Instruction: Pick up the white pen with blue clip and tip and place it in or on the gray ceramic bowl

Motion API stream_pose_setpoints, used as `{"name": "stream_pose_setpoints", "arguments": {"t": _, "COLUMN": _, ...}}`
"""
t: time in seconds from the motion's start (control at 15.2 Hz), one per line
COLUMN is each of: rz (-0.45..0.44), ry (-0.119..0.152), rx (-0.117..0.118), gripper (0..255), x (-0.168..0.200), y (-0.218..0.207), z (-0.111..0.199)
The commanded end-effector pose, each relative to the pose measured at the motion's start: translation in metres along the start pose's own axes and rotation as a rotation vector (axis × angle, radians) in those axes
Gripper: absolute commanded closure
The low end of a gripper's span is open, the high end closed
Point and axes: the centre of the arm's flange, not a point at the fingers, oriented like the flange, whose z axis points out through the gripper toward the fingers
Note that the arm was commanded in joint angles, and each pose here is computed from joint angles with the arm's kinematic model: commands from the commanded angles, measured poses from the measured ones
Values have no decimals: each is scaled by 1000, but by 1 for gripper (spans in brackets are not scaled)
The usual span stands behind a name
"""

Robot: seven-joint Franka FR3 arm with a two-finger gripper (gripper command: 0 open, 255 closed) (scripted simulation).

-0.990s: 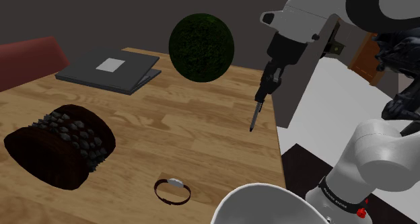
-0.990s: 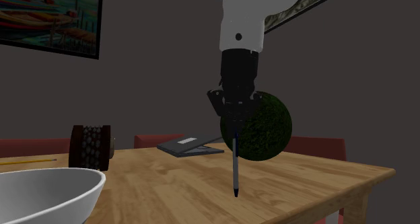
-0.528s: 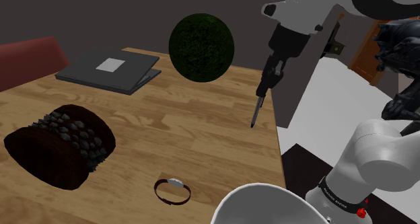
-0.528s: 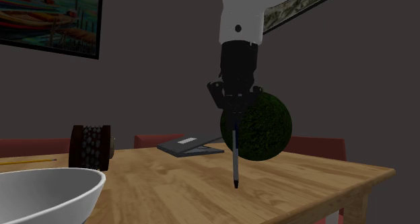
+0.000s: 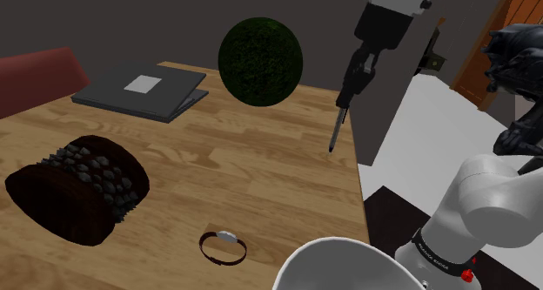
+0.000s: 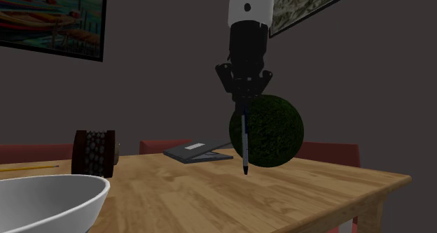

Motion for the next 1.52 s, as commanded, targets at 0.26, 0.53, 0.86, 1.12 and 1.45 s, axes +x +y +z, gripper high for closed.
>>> {"name": "stream_pose_setpoints", "arguments": {"t": 0.26, "rz": 0, "ry": 0, "rx": 0, "gripper": 255, "x": 5, "y": 1, "z": -31}}
{"name": "stream_pose_setpoints", "arguments": {"t": 0.53, "rz": 0, "ry": 0, "rx": 0, "gripper": 255, "x": 9, "y": 1, "z": -52}}
{"name": "stream_pose_setpoints", "arguments": {"t": 0.86, "rz": 0, "ry": 0, "rx": 0, "gripper": 255, "x": 13, "y": 2, "z": -78}}
{"name": "stream_pose_setpoints", "arguments": {"t": 1.12, "rz": 0, "ry": 0, "rx": 0, "gripper": 255, "x": 15, "y": -11, "z": -96}}
{"name": "stream_pose_setpoints", "arguments": {"t": 1.45, "rz": 0, "ry": 0, "rx": 0, "gripper": 255, "x": 11, "y": -75, "z": -111}}
